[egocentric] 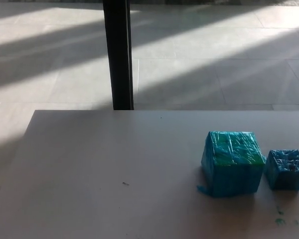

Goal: The robot uses its right hand to pick up the small cube kept on the middle on the desk and place it on the bigger cube kept next to it

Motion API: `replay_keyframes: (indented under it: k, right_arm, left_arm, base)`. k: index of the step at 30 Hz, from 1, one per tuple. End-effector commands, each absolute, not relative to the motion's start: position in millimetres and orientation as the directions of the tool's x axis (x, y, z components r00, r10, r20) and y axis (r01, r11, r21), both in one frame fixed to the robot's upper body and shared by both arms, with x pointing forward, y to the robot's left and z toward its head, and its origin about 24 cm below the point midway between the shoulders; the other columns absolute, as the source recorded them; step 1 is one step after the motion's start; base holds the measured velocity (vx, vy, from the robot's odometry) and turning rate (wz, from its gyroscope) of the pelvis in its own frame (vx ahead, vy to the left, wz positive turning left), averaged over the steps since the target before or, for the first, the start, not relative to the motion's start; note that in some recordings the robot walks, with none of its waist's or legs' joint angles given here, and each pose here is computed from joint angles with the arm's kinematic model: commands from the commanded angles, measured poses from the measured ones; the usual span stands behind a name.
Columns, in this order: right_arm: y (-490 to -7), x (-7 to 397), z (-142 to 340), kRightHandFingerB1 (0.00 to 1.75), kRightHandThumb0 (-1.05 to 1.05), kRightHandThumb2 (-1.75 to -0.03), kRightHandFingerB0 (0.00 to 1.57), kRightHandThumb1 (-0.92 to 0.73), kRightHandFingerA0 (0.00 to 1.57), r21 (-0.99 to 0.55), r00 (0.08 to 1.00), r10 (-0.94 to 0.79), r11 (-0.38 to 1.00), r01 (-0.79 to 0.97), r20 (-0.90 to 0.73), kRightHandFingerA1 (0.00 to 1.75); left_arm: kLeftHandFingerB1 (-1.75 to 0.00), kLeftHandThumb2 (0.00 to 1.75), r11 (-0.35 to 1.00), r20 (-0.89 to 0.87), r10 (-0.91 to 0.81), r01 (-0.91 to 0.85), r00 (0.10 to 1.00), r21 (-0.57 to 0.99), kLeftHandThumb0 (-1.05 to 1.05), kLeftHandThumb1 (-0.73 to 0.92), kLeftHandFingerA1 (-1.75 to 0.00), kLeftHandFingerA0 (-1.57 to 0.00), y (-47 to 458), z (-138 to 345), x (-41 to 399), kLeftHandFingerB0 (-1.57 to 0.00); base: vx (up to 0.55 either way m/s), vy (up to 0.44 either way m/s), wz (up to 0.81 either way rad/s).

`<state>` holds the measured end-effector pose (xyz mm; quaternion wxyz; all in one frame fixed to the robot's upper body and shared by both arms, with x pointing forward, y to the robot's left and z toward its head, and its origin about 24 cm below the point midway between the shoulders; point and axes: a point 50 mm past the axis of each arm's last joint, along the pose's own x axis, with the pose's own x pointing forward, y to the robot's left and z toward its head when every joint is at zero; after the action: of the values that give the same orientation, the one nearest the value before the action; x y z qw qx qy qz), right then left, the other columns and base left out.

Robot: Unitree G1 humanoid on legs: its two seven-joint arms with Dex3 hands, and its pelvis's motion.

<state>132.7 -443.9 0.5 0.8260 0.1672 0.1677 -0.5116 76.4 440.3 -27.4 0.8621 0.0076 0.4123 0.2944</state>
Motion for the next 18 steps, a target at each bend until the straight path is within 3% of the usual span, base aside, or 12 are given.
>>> replay_keyframes:
  k: [1, 2, 4, 5, 6, 8, 12, 13, 14, 16, 17, 18]
  right_arm:
    - [-461, 151, 41, 0.45, -0.72, -0.93, 0.0, -0.59, 0.0, 0.255, 0.448, -0.827, 0.377, 0.89, -0.341, 0.54]
    - [-463, 155, 49, 0.53, -0.7, -0.64, 0.01, -0.79, 0.0, 0.267, 0.454, -0.831, 0.381, 0.885, -0.322, 0.57]
    - [-462, 180, 87, 0.5, -0.68, -0.66, 0.02, -0.76, 0.0, 0.353, 0.561, -0.805, 0.476, 0.806, -0.194, 0.72]
    - [-460, 186, 96, 0.53, -0.67, -0.68, 0.06, -0.73, 0.0, 0.369, 0.575, -0.798, 0.488, 0.791, -0.178, 0.79]
    - [-453, 200, 116, 0.51, -0.37, -1.04, 0.0, -0.48, 0.04, 0.382, 0.631, -0.768, 0.553, 0.741, -0.113, 0.56]
    - [-448, 210, 131, 0.41, -0.71, -0.62, 0.17, -0.72, 0.14, 0.388, 0.659, -0.748, 0.587, 0.711, -0.077, 0.59]
    - [-423, 238, 179, 0.57, -0.82, -0.92, 0.12, -0.52, 0.24, 0.322, 0.77, -0.628, 0.756, 0.569, 0.112, 0.75]
    - [-415, 244, 188, 0.53, -0.84, -0.61, 0.12, -0.69, 0.1, 0.281, 0.794, -0.59, 0.794, 0.538, 0.147, 0.79]
    - [-409, 248, 195, 0.52, -0.4, -1.02, 0.0, -0.42, 0.04, 0.247, 0.812, -0.561, 0.819, 0.517, 0.162, 0.56]
    - [-393, 265, 210, 0.36, -0.71, -0.93, 0.01, -0.56, 0.02, 0.161, 0.854, -0.485, 0.873, 0.461, 0.188, 0.54]
    - [-389, 268, 212, 0.27, -0.63, -0.63, 0.08, -0.8, 0.07, 0.139, 0.863, -0.468, 0.883, 0.448, 0.189, 0.47]
    - [-386, 270, 214, 0.27, -0.63, -0.63, 0.08, -0.8, 0.07, 0.116, 0.873, -0.45, 0.893, 0.436, 0.186, 0.47]
  left_arm:
    - [-0.37, 0.7, 0.823, -0.71, 0.518, -0.506, 0.478, 0.259, -0.89, 0.92, -0.47, -0.33, 446, -21, 74, -0.31]
    - [-0.5, 1.14, 0.821, -0.713, 0.513, -0.517, 0.479, 0.244, -0.82, 0.72, -0.55, -0.23, 446, -22, 73, -0.25]
    - [-0.51, 1.15, 0.821, -0.716, 0.514, -0.512, 0.473, 0.251, -0.82, 0.72, -0.53, -0.2, 446, -23, 73, -0.27]
    - [-0.39, 0.76, 0.821, -0.716, 0.518, -0.507, 0.469, 0.263, -0.92, 0.91, -0.46, -0.28, 446, -23, 73, -0.34]
    - [-0.48, 1.19, 0.822, -0.715, 0.519, -0.503, 0.467, 0.268, -0.88, 0.78, -0.57, -0.3, 446, -23, 74, -0.25]
    - [-0.48, 1.19, 0.822, -0.716, 0.518, -0.504, 0.468, 0.265, -0.89, 0.78, -0.56, -0.28, 446, -22, 75, -0.25]
    - [-0.49, 1.19, 0.822, -0.714, 0.518, -0.505, 0.471, 0.262, -0.88, 0.79, -0.54, -0.25, 446, -21, 75, -0.26]
    - [-0.38, 0.75, 0.82, -0.714, 0.52, -0.508, 0.469, 0.264, -0.91, 0.91, -0.46, -0.29, 446, -22, 74, -0.33]
    - [-0.48, 1.19, 0.821, -0.713, 0.52, -0.507, 0.471, 0.264, -0.88, 0.78, -0.56, -0.27, 446, -22, 74, -0.24]
    - [-0.46, 1.18, 0.819, -0.713, 0.521, -0.512, 0.47, 0.26, -0.86, 0.76, -0.58, -0.33, 447, -21, 74, -0.2]
    - [-0.37, 0.71, 0.819, -0.713, 0.519, -0.514, 0.471, 0.256, -0.87, 0.92, -0.48, -0.36, 448, -21, 73, -0.31]
    - [-0.37, 0.71, 0.818, -0.714, 0.517, -0.517, 0.473, 0.251, -0.87, 0.92, -0.48, -0.36, 448, -21, 73, -0.31]
  base:
    - [0.0, 0.0, 0.0]
    - [0.0, 0.0, 0.0]
    - [0.0, 0.0, 0.0]
    - [0.0, 0.0, 0.0]
    - [0.0, 0.0, 0.0]
    - [0.0, 0.0, 0.0]
    - [0.0, 0.0, 0.0]
    - [0.0, 0.0, 0.0]
    - [0.0, 0.0, 0.0]
    - [0.0, 0.0, 0.0]
    - [0.0, 0.0, 0.0]
    - [0.0, 0.0, 0.0]
